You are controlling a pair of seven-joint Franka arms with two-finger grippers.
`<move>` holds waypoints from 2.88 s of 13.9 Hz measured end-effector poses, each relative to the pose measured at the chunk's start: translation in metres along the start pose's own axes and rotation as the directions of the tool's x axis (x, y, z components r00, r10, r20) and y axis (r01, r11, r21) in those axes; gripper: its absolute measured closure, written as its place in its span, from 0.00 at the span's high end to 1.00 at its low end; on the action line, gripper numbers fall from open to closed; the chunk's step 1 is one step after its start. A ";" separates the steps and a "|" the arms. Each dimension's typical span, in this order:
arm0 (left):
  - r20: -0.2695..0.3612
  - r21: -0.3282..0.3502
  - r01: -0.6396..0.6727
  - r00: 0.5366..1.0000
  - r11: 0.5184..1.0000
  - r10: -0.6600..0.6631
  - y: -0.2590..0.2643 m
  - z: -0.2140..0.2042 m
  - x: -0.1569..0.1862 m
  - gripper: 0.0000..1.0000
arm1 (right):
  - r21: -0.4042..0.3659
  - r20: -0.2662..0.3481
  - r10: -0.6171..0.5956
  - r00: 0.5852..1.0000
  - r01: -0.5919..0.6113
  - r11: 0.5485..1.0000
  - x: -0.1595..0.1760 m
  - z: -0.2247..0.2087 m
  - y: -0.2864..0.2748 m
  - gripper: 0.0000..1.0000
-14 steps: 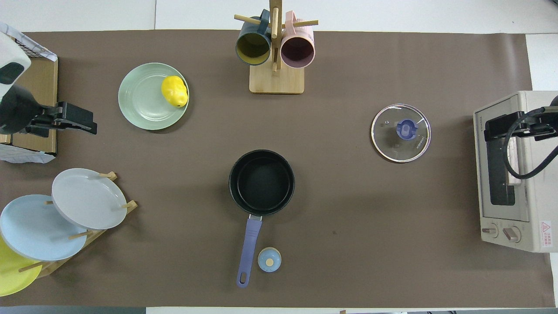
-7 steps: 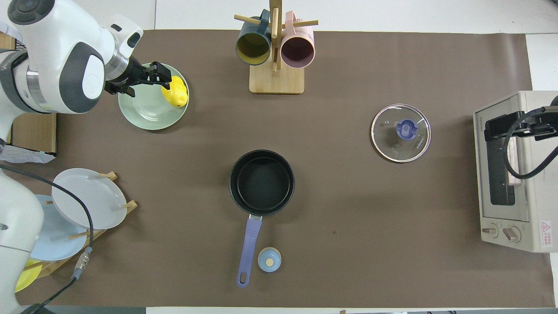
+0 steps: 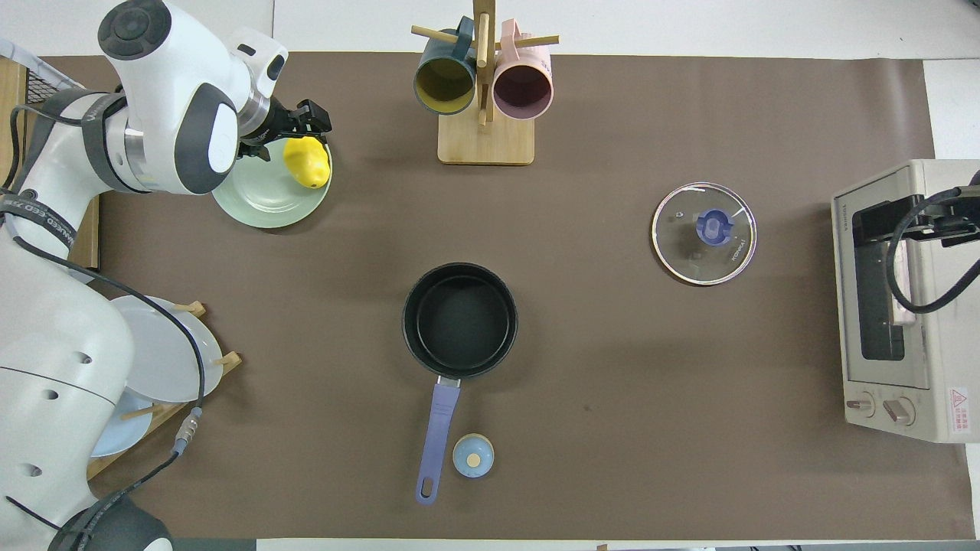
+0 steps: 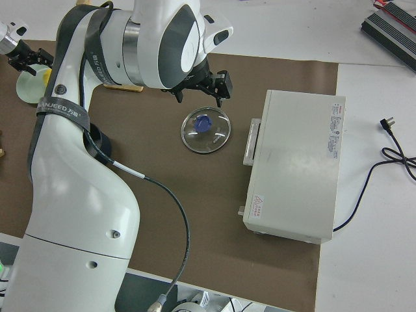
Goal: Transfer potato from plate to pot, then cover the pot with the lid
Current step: 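Reach the left gripper to the yellow potato on the green plate, then grasp the potato with the left gripper while the right gripper reaches the lid, then carry the potato with the left gripper over the black saucepan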
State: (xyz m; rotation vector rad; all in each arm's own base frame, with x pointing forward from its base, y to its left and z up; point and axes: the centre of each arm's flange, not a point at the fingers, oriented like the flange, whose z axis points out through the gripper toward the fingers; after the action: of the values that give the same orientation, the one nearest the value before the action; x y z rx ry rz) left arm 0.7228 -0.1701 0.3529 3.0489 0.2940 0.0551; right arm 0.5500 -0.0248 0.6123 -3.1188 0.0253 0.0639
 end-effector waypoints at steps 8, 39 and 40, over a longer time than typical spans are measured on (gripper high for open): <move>-0.011 0.000 0.054 0.998 0.999 -0.054 0.000 0.019 -0.003 1.00 | -0.005 -0.101 -0.041 0.994 0.040 0.999 0.017 0.028 -0.022 1.00; 0.013 -0.029 0.079 0.997 0.996 -0.079 0.129 -0.183 -0.234 0.64 | -0.039 -0.118 -0.221 0.968 0.218 0.975 0.085 0.278 -0.073 1.00; 0.005 -0.040 0.070 0.998 0.997 -0.070 0.139 -0.164 -0.250 0.64 | -0.041 -0.116 -0.238 0.964 0.235 0.971 0.085 0.279 -0.073 1.00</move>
State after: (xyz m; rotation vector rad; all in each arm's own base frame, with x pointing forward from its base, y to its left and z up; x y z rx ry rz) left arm 0.4968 -0.3421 0.5205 2.9961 0.3939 0.0504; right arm 0.6245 0.0526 0.3321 -3.1209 -0.3486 -0.1298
